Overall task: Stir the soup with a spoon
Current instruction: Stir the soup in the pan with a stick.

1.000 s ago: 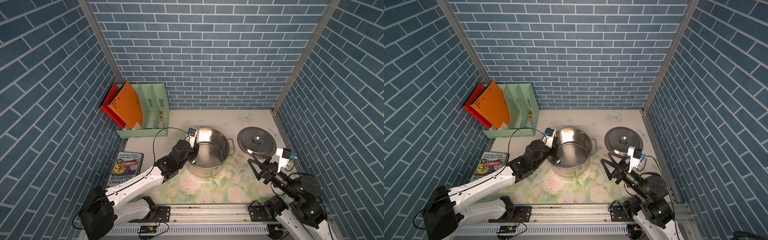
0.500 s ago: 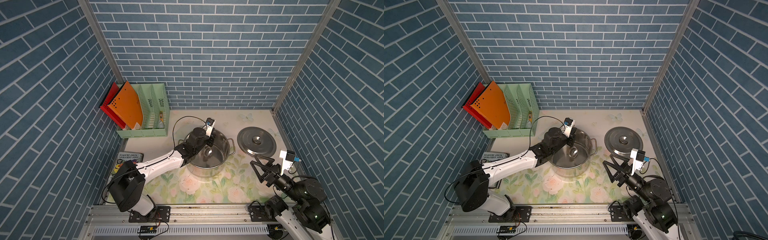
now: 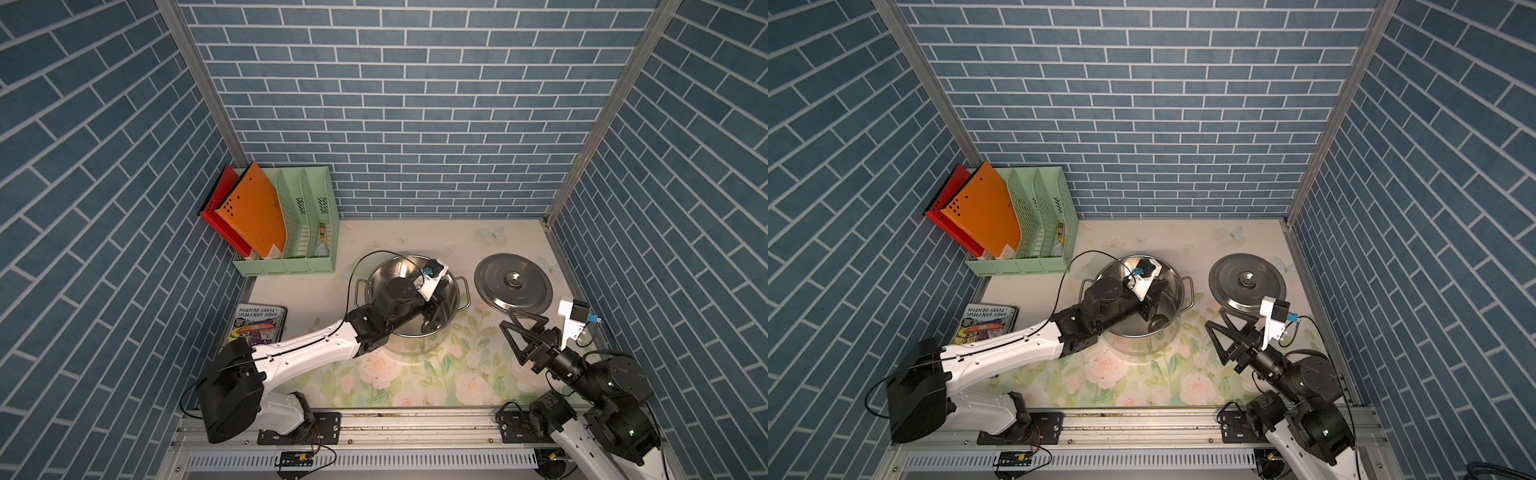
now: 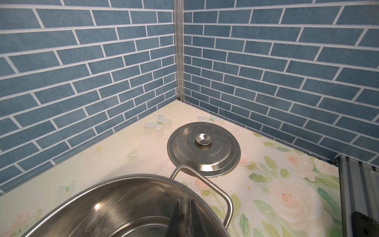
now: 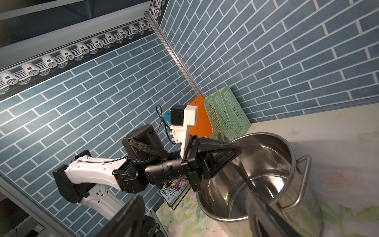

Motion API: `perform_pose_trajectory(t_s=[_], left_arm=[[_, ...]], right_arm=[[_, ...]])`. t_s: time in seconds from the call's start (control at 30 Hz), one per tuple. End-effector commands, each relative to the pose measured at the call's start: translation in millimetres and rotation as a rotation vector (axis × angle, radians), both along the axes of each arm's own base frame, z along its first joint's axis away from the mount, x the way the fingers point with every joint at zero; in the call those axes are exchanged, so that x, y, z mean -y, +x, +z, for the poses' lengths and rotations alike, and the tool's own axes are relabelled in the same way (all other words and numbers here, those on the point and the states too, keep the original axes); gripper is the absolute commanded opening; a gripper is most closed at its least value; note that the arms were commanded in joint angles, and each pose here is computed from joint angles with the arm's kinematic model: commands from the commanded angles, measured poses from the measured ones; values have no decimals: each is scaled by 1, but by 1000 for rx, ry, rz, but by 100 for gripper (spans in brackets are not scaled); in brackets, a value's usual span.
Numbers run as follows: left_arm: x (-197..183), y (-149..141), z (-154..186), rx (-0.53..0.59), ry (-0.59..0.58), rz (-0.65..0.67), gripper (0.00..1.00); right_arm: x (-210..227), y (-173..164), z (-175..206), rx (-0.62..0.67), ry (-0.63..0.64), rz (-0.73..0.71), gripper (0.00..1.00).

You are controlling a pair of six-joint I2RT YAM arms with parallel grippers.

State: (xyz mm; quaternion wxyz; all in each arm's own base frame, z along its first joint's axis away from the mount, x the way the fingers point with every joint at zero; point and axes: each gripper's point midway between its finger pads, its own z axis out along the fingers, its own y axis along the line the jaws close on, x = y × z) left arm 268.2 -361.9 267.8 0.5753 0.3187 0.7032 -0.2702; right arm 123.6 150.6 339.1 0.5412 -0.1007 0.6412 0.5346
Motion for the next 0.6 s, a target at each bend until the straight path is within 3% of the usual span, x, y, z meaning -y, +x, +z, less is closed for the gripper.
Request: perform_pose_trajectory(t_s=[0.0, 0.23, 0.43, 0.57], left_arm=[[-21, -7, -7, -15, 19, 44, 0], [-71, -5, -26, -23, 107, 209, 0], [-104, 30, -31, -3, 150, 378, 0], [-110, 58, -23, 1, 119, 431, 0]], right_arm=[[-1, -2, 7, 13, 23, 11, 82], [-4, 2, 3, 10, 25, 18, 82], [-6, 2, 4, 9, 25, 25, 82], [-2, 0, 5, 7, 22, 14, 82]])
